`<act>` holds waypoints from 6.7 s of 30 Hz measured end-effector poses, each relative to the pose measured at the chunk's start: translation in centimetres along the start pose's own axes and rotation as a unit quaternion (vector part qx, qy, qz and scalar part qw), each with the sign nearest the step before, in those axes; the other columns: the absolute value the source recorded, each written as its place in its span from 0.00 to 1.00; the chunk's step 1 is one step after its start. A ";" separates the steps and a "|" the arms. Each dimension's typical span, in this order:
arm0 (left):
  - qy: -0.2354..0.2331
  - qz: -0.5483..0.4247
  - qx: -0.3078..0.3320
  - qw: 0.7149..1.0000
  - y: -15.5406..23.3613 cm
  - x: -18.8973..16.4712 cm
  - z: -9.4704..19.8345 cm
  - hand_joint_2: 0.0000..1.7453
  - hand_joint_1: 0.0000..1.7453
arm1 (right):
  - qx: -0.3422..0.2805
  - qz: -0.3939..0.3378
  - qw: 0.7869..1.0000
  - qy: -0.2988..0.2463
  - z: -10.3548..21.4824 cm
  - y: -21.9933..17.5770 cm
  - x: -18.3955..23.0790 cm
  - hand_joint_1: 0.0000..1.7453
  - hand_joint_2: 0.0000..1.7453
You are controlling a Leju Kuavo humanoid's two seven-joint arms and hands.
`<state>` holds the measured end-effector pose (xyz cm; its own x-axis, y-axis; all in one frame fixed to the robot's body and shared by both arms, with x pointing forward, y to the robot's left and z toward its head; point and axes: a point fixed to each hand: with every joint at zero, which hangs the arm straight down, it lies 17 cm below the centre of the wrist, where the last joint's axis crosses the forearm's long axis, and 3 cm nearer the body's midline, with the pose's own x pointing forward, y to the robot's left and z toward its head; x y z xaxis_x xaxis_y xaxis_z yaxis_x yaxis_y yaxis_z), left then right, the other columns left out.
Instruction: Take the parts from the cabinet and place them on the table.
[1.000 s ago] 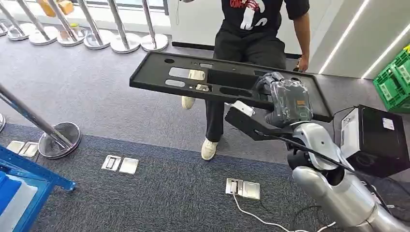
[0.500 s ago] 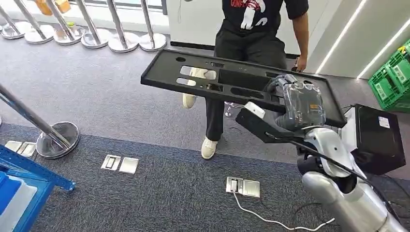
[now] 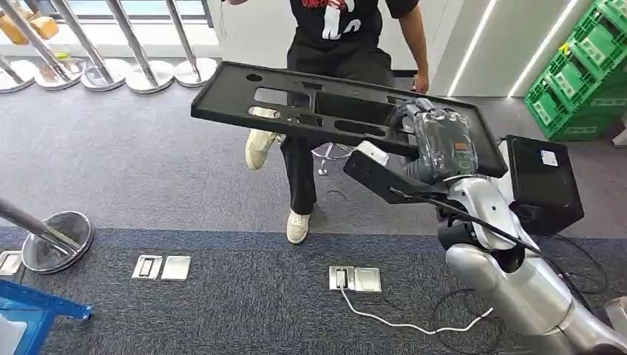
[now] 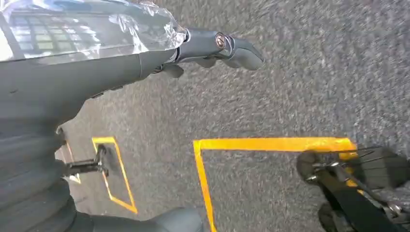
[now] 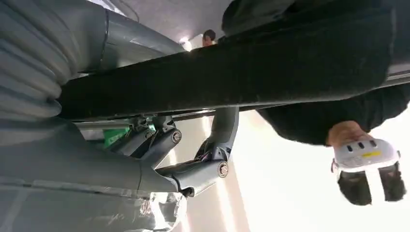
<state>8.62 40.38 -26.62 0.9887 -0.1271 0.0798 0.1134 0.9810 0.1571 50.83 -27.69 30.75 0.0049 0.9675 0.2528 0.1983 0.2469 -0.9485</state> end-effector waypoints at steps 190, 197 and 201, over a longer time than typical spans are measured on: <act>-0.011 -0.003 -0.013 1.000 -0.7 0.0 0.0 1.00 0.00 | 0.001 0.016 0.999 0.028 -1.7 1.2 -0.8 1.00 1.00; -0.011 -0.004 -0.012 1.000 -0.6 0.2 0.0 1.00 0.00 | -0.004 0.017 0.999 0.031 -1.9 1.0 -1.0 1.00 1.00; -0.011 -0.006 -0.011 1.000 -0.5 0.3 0.0 1.00 0.00 | -0.001 0.021 0.999 0.035 -2.0 1.5 -1.3 1.00 1.00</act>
<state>8.83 39.80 -26.64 0.9847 -0.1426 0.1000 0.1283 0.9822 0.1371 53.04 -28.72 29.39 0.0814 0.9707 0.2261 0.1976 0.2066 -0.9583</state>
